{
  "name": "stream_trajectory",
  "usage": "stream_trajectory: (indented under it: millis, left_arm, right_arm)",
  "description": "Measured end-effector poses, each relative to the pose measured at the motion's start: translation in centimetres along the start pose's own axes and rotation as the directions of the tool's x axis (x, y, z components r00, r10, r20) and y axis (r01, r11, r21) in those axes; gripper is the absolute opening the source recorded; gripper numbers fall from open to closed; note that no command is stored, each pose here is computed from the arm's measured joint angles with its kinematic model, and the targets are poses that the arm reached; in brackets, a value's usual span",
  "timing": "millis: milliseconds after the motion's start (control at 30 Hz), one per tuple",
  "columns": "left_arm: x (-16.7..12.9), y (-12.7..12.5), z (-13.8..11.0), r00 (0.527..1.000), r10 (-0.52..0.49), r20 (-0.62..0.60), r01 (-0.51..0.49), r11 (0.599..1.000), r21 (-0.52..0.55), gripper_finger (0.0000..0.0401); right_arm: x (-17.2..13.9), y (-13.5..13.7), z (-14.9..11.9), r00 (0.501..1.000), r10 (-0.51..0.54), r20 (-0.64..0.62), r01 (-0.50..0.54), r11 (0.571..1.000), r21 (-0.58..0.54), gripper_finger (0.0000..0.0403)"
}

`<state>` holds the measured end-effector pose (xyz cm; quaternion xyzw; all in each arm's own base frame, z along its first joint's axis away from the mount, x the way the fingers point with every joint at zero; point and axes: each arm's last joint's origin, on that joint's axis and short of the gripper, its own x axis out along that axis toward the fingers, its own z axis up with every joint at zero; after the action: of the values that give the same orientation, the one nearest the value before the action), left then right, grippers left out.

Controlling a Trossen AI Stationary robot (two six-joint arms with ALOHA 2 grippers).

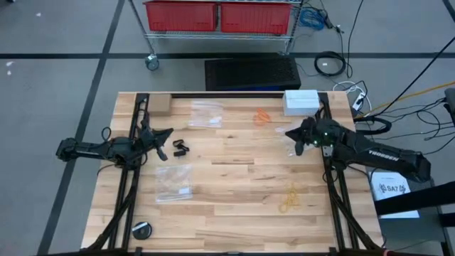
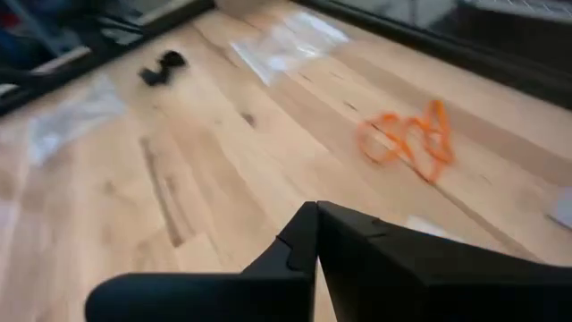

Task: Sort rubber bands
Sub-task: Open the middle right transparent zip bag

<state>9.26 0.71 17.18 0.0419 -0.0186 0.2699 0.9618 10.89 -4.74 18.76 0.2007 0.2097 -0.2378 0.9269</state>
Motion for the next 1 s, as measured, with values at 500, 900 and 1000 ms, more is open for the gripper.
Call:
stream_trajectory:
  millis: [500,900,1000]
  left_arm:
    - [0.0,0.0,0.0,1.000,0.000,0.000,0.000,1.000,0.000,0.0002]
    - [0.0,0.0,0.0,1.000,0.000,0.000,0.000,1.000,0.000,0.0002]
    - [0.0,0.0,0.0,1.000,0.000,0.000,0.000,1.000,0.000,0.0002]
  right_arm:
    - [3.6,0.6,1.9,0.857,-0.227,-0.464,0.286,0.956,0.062,0.0000]
    - [6.3,2.3,-0.2,0.671,-0.215,-0.710,0.196,0.974,-0.110,0.0000]
    - [6.9,2.8,-1.1,0.629,-0.237,-0.740,0.184,0.971,-0.154,0.0000]
